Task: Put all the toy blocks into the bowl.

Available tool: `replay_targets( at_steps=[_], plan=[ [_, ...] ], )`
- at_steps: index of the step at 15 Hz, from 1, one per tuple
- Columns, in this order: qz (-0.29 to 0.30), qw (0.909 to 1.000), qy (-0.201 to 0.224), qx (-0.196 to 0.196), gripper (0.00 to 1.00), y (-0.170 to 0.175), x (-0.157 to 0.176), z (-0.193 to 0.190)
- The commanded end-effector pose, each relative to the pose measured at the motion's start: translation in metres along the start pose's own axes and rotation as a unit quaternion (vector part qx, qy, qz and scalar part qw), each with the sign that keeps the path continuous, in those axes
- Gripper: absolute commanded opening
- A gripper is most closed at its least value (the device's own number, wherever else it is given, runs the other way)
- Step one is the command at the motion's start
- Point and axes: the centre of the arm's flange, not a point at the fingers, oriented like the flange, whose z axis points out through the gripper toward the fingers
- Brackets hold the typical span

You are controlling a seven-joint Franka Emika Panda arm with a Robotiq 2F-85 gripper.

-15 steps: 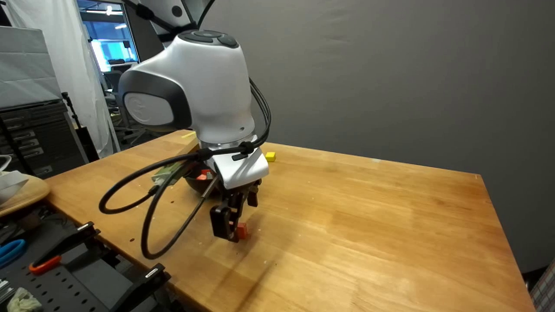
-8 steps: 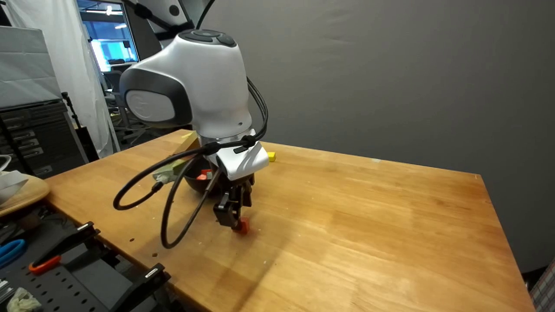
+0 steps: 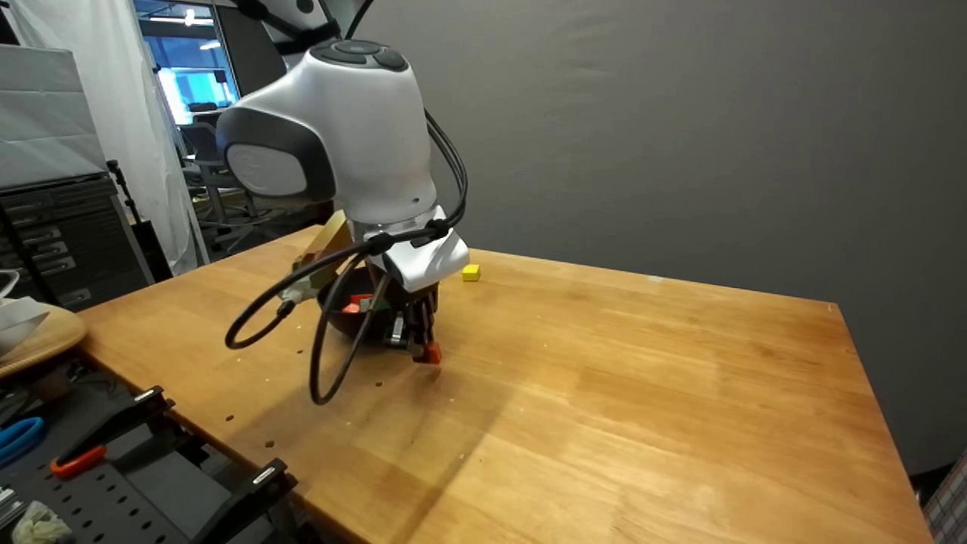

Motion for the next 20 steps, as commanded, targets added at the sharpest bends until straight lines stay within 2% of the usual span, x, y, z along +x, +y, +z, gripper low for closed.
replay_targets(
  at_steps=[1,3,5,8,10,12,16,18,19,20],
  plan=[
    [-0.061,0.9955,0.04,0.061,0.05,-0.018,-0.028,-0.062],
    [-0.105,0.9898,0.068,0.067,0.05,-0.032,-0.048,-0.091],
    [-0.15,0.9815,0.082,0.085,0.05,-0.046,-0.062,-0.103],
    [-0.218,0.9647,0.072,0.129,0.05,-0.085,-0.07,-0.093],
    [-0.248,0.9544,0.049,0.159,0.05,-0.111,-0.07,-0.08],
    [-0.242,0.9556,0.01,0.168,0.05,-0.127,-0.065,-0.065],
    [-0.209,0.9581,-0.102,0.167,0.05,-0.127,-0.057,-0.017],
    [-0.199,0.9582,-0.133,0.158,0.05,-0.122,-0.056,0.006],
    [-0.199,0.9589,-0.133,0.152,0.05,-0.12,-0.056,0.014],
    [-0.208,0.9592,-0.119,0.15,0.41,-0.118,-0.056,0.017]
  ],
)
